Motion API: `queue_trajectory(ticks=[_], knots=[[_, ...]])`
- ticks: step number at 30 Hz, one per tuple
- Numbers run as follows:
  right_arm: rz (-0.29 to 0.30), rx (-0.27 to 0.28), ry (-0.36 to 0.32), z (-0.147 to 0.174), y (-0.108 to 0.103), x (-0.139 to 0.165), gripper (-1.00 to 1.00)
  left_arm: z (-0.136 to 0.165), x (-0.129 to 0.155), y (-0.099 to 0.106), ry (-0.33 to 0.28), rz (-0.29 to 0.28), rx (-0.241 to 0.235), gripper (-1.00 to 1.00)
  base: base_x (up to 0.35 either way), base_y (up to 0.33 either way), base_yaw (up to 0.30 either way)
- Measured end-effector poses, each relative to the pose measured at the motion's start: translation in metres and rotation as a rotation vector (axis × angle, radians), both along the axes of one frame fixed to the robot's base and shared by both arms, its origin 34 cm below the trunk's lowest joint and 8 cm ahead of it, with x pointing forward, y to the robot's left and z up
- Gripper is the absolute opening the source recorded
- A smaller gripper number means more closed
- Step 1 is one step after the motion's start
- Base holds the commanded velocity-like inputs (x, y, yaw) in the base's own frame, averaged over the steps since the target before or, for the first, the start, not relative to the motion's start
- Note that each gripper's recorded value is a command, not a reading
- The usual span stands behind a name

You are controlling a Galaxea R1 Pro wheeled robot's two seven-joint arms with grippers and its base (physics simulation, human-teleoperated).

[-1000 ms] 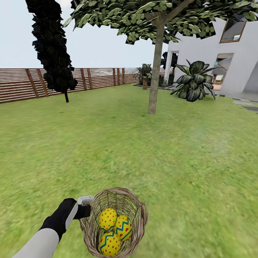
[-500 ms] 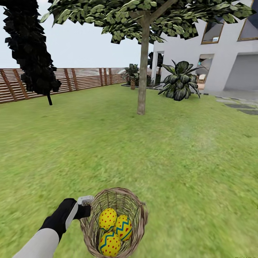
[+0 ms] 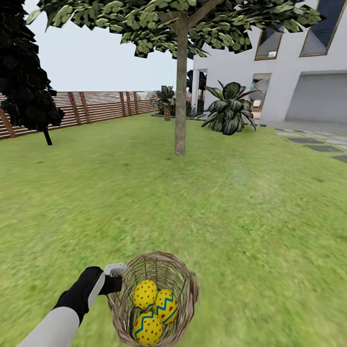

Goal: Take the three Easter eggs out of the wicker basket on the lawn in the garden, then place them on the lawn next to a single tree (choose any tree) so that all three eggs are next to the same tree and none are left in the basket.

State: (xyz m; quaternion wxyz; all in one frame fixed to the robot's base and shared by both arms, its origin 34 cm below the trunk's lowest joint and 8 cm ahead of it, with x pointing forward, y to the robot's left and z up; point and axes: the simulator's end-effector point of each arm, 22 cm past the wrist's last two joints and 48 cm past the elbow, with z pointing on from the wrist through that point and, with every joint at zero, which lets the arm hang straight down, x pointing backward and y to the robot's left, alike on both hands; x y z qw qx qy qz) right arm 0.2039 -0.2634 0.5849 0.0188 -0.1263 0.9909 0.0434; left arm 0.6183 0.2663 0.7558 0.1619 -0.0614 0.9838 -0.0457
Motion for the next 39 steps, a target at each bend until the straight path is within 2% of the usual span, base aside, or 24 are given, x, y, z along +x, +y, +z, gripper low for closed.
queue_trajectory(ticks=[39], knots=[[0.000, -0.002, 0.000, 0.0000, -0.0016, 0.0001, 1.00, 0.0024, 0.0027, 0.0012, -0.008, 0.000, 0.005, -1.00, 0.324, 0.077, 0.000]])
